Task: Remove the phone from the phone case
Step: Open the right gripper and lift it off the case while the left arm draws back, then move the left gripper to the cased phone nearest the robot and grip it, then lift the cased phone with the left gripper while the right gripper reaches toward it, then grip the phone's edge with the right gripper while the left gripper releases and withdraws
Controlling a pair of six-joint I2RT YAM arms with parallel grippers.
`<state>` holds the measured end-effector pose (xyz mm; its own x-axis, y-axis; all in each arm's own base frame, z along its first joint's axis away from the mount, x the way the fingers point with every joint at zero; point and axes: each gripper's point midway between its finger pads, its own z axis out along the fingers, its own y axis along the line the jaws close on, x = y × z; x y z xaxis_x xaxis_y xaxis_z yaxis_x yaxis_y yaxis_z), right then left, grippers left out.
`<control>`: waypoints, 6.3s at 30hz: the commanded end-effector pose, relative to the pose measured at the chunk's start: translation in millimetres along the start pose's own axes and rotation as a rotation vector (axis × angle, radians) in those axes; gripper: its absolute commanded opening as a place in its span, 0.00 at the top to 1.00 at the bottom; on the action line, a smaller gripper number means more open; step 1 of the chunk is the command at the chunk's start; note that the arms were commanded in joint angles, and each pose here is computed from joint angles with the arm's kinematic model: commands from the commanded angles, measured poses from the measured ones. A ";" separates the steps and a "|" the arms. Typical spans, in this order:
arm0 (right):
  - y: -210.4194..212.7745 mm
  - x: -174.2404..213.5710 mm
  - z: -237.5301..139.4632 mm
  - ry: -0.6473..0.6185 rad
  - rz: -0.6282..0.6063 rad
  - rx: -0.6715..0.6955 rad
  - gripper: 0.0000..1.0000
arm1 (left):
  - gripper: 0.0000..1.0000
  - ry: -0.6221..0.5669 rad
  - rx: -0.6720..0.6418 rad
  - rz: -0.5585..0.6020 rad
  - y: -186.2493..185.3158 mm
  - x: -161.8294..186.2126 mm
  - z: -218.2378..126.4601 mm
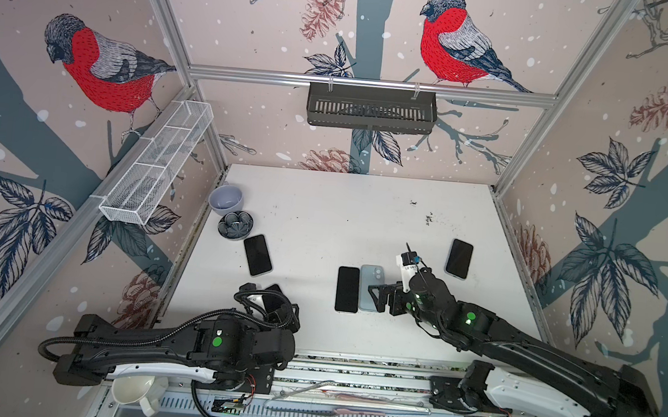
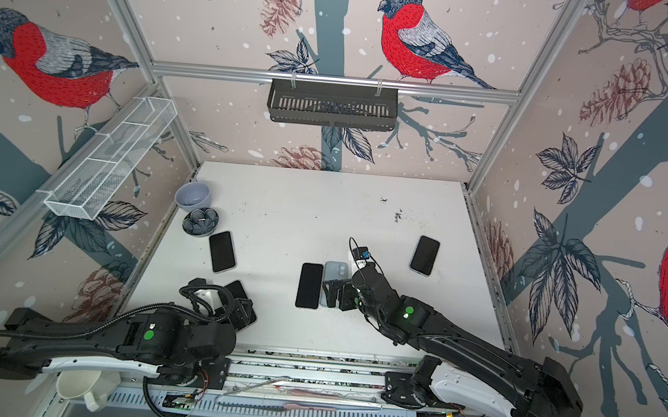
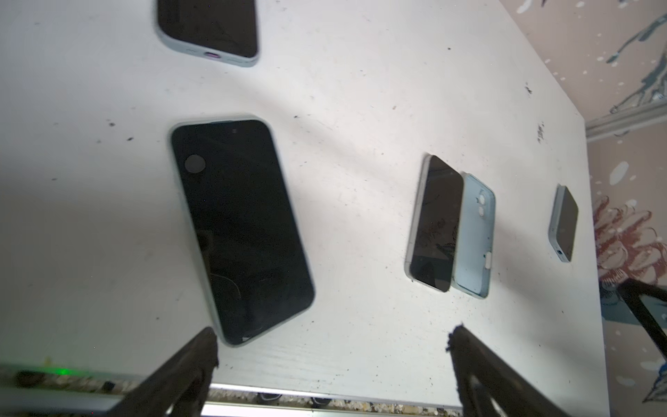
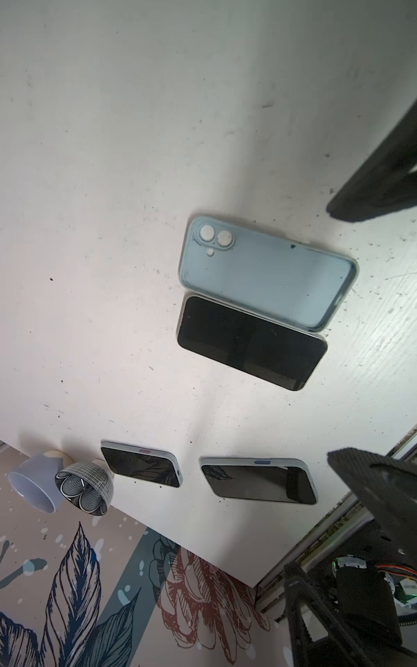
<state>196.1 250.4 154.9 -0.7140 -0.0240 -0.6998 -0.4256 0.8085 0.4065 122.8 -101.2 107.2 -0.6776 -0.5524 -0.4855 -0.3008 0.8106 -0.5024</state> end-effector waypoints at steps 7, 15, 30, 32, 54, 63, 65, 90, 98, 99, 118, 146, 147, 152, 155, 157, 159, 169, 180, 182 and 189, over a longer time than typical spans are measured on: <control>7.1 9.2 3.7 0.021 -0.004 -0.043 0.00 | 0.01 -0.083 -0.270 -0.047 54.5 -16.5 -7.9; 17.8 21.0 13.9 0.072 -0.023 -0.060 0.00 | 0.01 -0.103 -0.309 -0.017 38.2 -20.5 -6.4; 28.8 35.1 13.5 0.092 -0.041 -0.094 0.00 | 0.01 -0.016 -0.395 0.009 38.6 -42.7 48.2; 29.5 36.2 13.6 0.089 -0.041 -0.101 0.00 | 0.01 0.022 -0.344 0.019 32.2 -41.1 56.5; 35.2 58.3 26.6 0.126 -0.060 -0.126 0.00 | 0.01 0.074 -0.393 0.010 44.2 -43.5 85.4; 41.7 64.1 33.2 0.144 -0.065 -0.139 0.00 | 0.01 0.090 -0.411 0.011 44.5 -44.5 91.0; 43.6 66.6 35.4 0.150 -0.068 -0.142 0.00 | 0.01 0.101 -0.413 0.012 44.4 -43.1 92.9; 67.8 87.8 56.0 0.218 -0.126 -0.146 0.00 | 0.08 0.151 -0.453 0.026 54.1 -36.2 107.0; 75.1 92.2 60.4 0.230 -0.138 -0.155 0.00 | 0.16 0.162 -0.485 0.032 59.3 -34.2 107.4; 75.9 92.7 60.9 0.232 -0.140 -0.155 0.00 | 0.17 0.162 -0.489 0.031 59.6 -34.4 107.5; 91.2 106.4 67.1 0.251 -0.124 -0.210 0.00 | 0.41 0.233 -0.351 0.080 33.8 -27.4 110.5; 118.0 76.6 42.4 0.124 -0.249 -0.370 0.05 | 0.66 0.026 0.162 0.338 -101.0 -44.9 58.6; 116.6 74.8 41.2 0.118 -0.249 -0.373 0.05 | 0.67 0.010 0.166 0.357 -106.9 -44.4 55.3; 113.3 67.1 34.4 0.095 -0.247 -0.401 0.10 | 0.68 -0.055 0.185 0.440 -134.0 -38.4 40.7; 113.2 59.8 27.6 0.073 -0.250 -0.412 0.13 | 0.69 -0.084 0.200 0.468 -147.6 -34.9 33.6; 110.0 56.6 26.1 0.065 -0.243 -0.409 0.17 | 0.69 -0.101 0.217 0.477 -155.8 -33.0 28.8; 104.8 54.5 25.7 0.063 -0.228 -0.408 0.22 | 0.70 -0.118 0.239 0.474 -164.1 -32.4 23.2; 104.4 42.1 13.0 0.025 -0.197 -0.482 0.43 | 0.71 -0.164 0.315 0.506 -194.0 -17.7 6.6; 102.7 42.5 15.0 0.038 -0.187 -0.479 0.60 | 0.71 -0.210 0.371 0.531 -214.3 -7.2 -4.0; 102.2 42.4 15.8 0.043 -0.184 -0.476 0.66 | 0.71 -0.215 0.383 0.535 -216.9 -5.8 -6.3; 100.9 43.2 16.7 0.053 -0.182 -0.472 0.86 | 0.70 -0.242 0.433 0.531 -223.0 -3.7 -15.4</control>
<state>128.1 338.7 149.5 -0.6354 -0.1993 -0.7460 -0.7391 0.4369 0.5128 178.5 -268.5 207.7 -0.5289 -0.0811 -0.8448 0.3445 0.8892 -0.3011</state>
